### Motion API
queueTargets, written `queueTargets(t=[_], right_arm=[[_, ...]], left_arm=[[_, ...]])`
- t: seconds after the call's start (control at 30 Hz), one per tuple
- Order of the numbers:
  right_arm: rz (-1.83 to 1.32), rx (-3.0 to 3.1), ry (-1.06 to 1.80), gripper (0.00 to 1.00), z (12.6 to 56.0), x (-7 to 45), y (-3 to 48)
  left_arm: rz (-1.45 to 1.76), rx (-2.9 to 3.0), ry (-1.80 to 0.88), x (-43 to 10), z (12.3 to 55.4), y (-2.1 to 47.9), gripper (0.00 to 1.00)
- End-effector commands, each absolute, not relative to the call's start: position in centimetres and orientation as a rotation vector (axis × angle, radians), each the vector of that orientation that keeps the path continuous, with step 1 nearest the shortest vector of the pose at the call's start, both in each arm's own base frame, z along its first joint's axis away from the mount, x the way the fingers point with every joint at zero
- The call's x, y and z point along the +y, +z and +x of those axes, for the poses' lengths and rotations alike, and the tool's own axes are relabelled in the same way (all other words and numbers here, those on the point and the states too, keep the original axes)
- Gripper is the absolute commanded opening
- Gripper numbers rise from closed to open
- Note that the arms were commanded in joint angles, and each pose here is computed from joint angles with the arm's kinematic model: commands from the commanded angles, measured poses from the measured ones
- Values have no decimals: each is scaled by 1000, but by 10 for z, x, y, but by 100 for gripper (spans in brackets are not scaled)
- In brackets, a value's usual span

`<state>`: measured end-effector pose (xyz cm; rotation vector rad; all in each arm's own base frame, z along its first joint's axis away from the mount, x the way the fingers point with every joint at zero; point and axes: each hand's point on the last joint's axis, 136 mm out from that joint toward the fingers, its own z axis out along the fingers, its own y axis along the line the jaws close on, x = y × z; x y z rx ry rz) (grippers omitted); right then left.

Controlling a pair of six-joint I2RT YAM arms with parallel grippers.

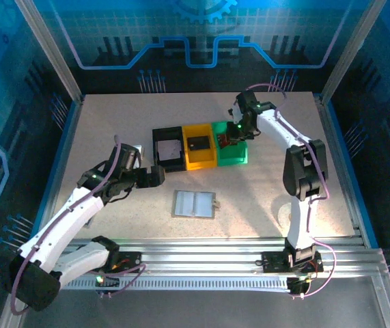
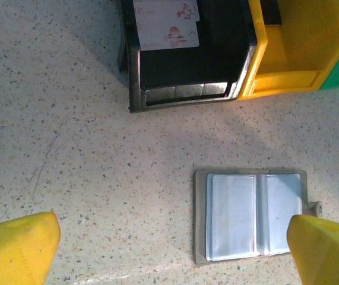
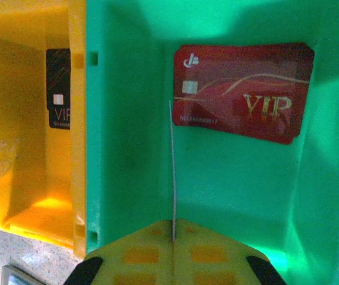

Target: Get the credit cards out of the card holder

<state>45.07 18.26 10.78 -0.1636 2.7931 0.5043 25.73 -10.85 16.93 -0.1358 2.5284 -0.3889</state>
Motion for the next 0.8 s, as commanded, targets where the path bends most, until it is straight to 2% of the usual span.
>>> queueTargets(t=[0.0, 0.77], right_arm=[[-165, 2781, 553, 0, 462, 183, 109], [-166, 2864, 546, 0, 470, 186, 77]], left_arm=[[-120, 2522, -356, -104, 259, 176, 99], [-127, 2525, -340, -101, 261, 174, 99]])
